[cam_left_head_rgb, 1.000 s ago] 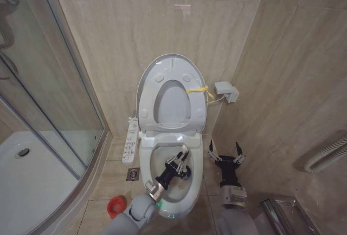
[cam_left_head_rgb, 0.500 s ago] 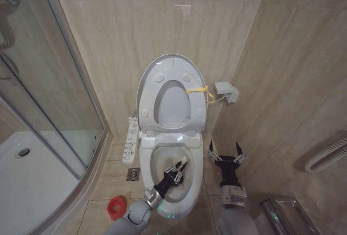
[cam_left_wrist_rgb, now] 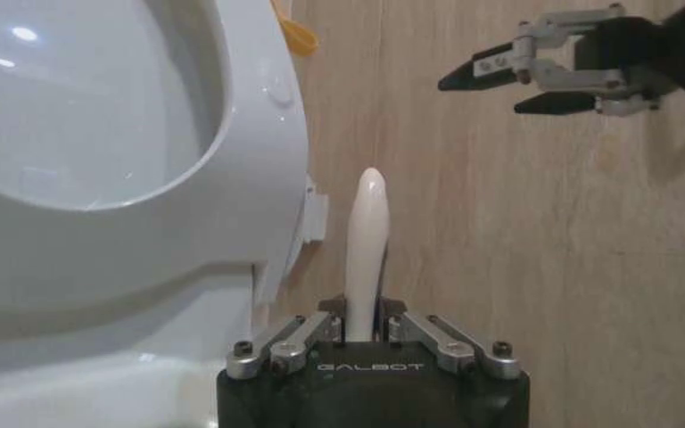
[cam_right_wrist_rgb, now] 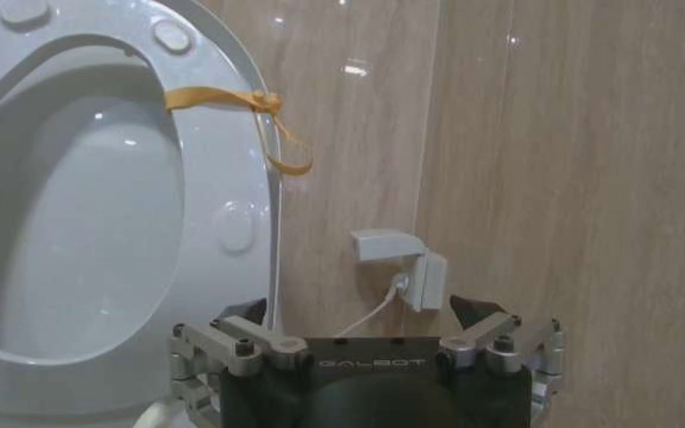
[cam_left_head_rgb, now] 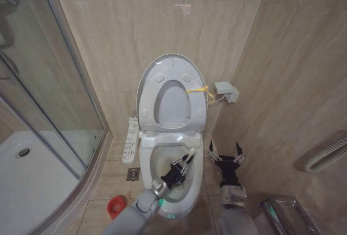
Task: Open the toilet lid, clean the toilet bowl with a toilet brush, close the toilet lid, and flush.
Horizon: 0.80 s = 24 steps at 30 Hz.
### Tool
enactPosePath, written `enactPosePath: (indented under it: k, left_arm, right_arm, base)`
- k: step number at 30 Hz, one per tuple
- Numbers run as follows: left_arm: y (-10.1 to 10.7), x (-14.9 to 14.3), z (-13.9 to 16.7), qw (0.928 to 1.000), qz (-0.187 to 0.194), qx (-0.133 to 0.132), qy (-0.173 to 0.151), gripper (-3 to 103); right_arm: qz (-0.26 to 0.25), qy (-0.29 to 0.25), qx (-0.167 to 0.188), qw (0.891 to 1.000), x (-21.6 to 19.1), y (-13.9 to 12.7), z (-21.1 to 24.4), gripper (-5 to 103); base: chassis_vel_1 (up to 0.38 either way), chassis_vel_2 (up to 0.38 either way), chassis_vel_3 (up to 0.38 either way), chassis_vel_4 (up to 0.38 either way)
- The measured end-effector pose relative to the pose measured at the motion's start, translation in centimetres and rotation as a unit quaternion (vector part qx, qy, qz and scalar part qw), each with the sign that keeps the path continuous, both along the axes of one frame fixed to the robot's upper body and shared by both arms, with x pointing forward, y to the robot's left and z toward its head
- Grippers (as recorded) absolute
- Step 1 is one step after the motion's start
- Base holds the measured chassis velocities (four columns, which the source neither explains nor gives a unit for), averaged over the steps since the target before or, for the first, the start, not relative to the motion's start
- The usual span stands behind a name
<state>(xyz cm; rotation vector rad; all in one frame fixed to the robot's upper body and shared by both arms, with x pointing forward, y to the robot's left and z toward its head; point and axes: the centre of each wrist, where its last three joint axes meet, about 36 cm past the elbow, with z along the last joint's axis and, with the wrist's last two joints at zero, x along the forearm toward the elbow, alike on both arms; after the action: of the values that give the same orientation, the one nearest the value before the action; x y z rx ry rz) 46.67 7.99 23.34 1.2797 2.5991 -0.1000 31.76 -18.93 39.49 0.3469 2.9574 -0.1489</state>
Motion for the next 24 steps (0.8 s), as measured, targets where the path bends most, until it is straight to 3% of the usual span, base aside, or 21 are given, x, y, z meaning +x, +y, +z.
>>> enactPosePath:
  k: [8, 12, 17, 19, 24]
  left_arm:
    - [-2.0, 1.3, 2.2, 0.9996, -0.012, -0.025, -0.011, 16]
    - [-2.2, 0.9, 1.4, 0.9994, -0.024, -0.024, -0.002, 16]
    - [-0.7, 0.6, -1.8, 0.9998, -0.012, -0.004, 0.016, 16]
    - [0.8, 1.5, -3.0, 0.9998, 0.005, 0.013, 0.016, 16]
    - [1.4, 2.5, -2.0, 0.9998, 0.01, 0.017, 0.002, 16]
  right_arm:
    - [0.0, 0.0, 0.0, 1.0, 0.0, 0.0, 0.0, 100]
    - [0.0, 0.0, 0.0, 1.0, 0.0, 0.0, 0.0, 100]
    - [0.0, 0.0, 0.0, 1.0, 0.0, 0.0, 0.0, 100]
    - [0.0, 0.0, 0.0, 1.0, 0.0, 0.0, 0.0, 100]
    - [0.0, 0.0, 0.0, 1.0, 0.0, 0.0, 0.0, 100]
  base:
    - [0.0, 0.0, 0.0, 0.0]
    - [0.0, 0.0, 0.0, 0.0]
    - [0.0, 0.0, 0.0, 0.0]
    - [0.0, 0.0, 0.0, 0.0]
    - [0.0, 0.0, 0.0, 0.0]
